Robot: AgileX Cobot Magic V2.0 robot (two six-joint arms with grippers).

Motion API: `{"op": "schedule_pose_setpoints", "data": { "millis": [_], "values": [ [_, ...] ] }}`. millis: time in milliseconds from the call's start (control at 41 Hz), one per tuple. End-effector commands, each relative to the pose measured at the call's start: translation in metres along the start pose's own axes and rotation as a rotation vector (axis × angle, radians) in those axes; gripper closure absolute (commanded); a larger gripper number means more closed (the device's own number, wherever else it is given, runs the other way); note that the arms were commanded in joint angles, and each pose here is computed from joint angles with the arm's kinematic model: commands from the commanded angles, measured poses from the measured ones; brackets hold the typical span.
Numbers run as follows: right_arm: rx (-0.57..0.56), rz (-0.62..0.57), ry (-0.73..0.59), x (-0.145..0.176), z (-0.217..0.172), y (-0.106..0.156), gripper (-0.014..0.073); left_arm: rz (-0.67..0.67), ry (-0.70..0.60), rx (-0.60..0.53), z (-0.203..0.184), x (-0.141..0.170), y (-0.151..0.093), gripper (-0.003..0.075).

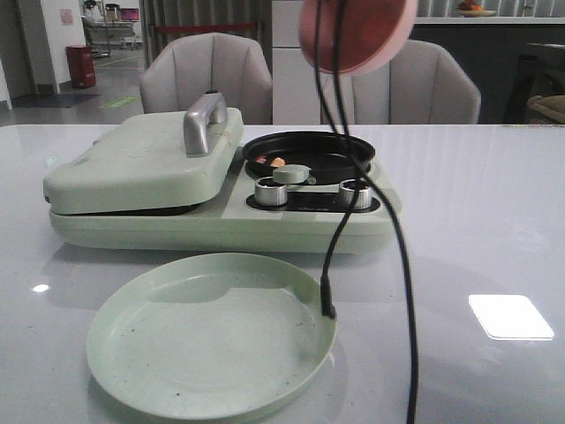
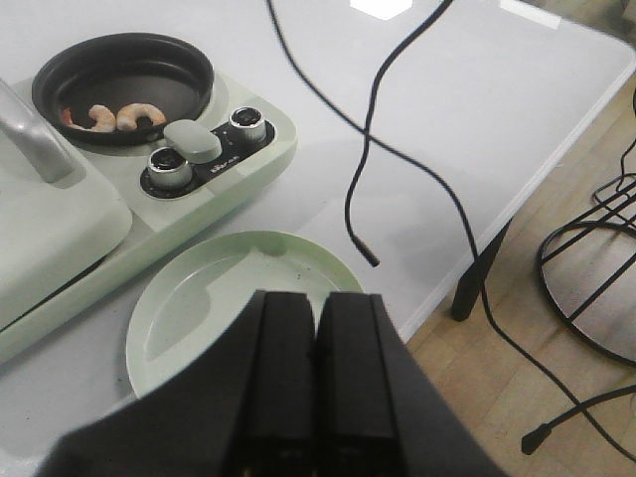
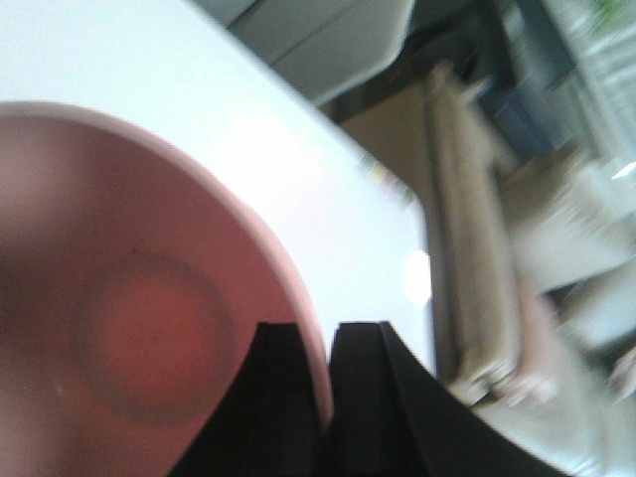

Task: Make breakfast with bread and shrimp
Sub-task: 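Lift the pink bowl over the black pan and tip shrimp in, then return the pink bowl to the table with the right gripper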

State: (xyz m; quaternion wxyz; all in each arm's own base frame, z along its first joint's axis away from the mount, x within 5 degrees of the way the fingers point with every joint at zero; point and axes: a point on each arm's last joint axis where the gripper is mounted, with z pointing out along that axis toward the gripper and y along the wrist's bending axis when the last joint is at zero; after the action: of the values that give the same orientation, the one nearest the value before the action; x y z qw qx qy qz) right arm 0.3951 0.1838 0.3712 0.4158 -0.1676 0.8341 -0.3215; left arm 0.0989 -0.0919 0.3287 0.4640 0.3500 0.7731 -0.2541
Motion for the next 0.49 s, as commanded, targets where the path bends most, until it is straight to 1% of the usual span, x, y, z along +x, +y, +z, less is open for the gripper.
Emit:
{"op": "schedule_pose_setpoints", "data": {
  "millis": [0, 98, 268, 415, 463],
  "values": [
    [-0.062, 0.139, -0.004, 0.016, -0.020, -0.058, 0.0578, -0.014, -0.083, -0.019, -0.004, -0.013, 0.000, 0.0622],
    [-0.136, 0.213, 0.054, 0.049, -0.013, -0.078, 0.0578, -0.014, -0.083, -0.019, -0.004, -0.013, 0.000, 0.0622],
    [-0.234, 0.341, 0.198, 0.119, 0.008, -0.097, 0.0578, -0.014, -0.083, -0.019, -0.004, -0.013, 0.000, 0.0622],
    [-0.357, 0.446, 0.295, 0.177, 0.030, -0.098, 0.0578, -0.014, -0.083, -0.019, -0.004, -0.013, 0.000, 0.0622],
    [-0.397, 0.483, 0.318, 0.190, 0.037, -0.095, 0.0578, -0.015, -0.084, -0.018, -0.004, -0.013, 0.000, 0.0622]
  ]
}}
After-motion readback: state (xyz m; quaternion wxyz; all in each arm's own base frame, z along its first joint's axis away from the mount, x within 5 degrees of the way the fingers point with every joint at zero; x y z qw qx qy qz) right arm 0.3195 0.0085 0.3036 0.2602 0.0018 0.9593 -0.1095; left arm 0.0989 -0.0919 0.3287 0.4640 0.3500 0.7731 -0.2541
